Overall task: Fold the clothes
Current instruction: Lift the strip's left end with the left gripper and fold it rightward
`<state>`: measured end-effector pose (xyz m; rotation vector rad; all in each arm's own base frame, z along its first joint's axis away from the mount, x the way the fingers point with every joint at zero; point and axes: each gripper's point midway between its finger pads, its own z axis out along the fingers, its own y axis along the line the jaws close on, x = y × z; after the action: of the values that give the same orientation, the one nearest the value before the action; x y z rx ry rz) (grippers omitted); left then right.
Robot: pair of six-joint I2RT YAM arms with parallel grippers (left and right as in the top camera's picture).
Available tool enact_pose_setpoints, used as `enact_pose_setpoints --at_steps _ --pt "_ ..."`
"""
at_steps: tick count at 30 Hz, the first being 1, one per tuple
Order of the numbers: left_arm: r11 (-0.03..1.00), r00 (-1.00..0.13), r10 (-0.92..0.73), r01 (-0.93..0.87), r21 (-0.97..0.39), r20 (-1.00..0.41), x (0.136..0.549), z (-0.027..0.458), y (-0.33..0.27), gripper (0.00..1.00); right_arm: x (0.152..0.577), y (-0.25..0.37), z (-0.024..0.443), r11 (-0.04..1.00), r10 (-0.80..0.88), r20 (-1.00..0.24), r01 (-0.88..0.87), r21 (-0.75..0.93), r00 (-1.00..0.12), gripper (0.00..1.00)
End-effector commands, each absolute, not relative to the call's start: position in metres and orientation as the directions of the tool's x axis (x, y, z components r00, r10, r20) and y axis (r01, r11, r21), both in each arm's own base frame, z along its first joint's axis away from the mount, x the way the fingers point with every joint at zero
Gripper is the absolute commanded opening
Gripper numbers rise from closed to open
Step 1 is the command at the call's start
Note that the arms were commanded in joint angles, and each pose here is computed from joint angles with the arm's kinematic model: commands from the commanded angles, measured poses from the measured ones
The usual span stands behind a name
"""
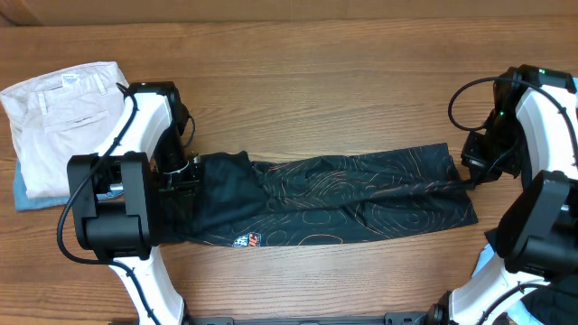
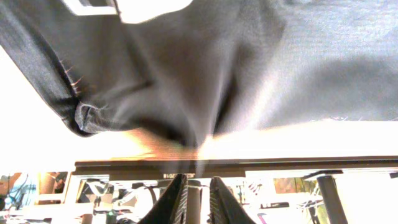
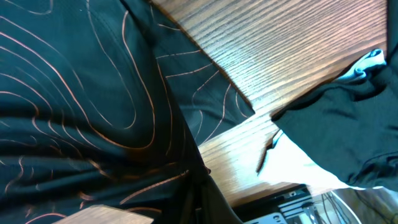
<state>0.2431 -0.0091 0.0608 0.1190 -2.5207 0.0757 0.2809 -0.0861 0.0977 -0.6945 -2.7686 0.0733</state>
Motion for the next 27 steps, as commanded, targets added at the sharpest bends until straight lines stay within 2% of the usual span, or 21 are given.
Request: enact_pose_setpoints --at_steps 1,8,12,16,22,27 --pt "0.995 -0.818 -0.072 -0.097 -0.014 0.570 0.242 0.065 -0.009 0.22 0.276 -0.089 0.096 0.878 0.479 0.255 0.458 -0.141 -0.840 0.10" --pt "0.995 -0.818 -0.072 -0.099 -0.015 0.571 0.242 0.065 -0.010 0.23 0.278 -0.089 0.092 0.877 0.480 0.247 0.459 -0.138 -0.842 0.15" --pt "0.990 -0.836 -0.071 -0.126 -0.063 0.543 0.250 0.061 -0.019 0.24 0.279 -0.089 0.092 0.877 0.480 0.243 0.460 -0.137 -0.843 0.19" --pt "0.970 -0.867 -0.052 -0.162 -0.182 0.495 0.264 0.056 -0.040 0.24 0.281 -0.089 0.091 0.873 0.487 0.235 0.468 -0.137 -0.841 0.20" --pt "0.917 -0.934 0.049 -0.098 -0.387 0.354 0.296 0.051 -0.087 0.29 0.286 -0.084 0.090 0.873 0.486 0.232 0.477 -0.098 -0.843 0.26" --pt "0.897 -0.956 0.101 -0.033 -0.442 0.277 0.308 0.049 -0.119 0.33 0.286 -0.084 0.090 0.873 0.486 0.229 0.477 -0.098 -0.843 0.30"
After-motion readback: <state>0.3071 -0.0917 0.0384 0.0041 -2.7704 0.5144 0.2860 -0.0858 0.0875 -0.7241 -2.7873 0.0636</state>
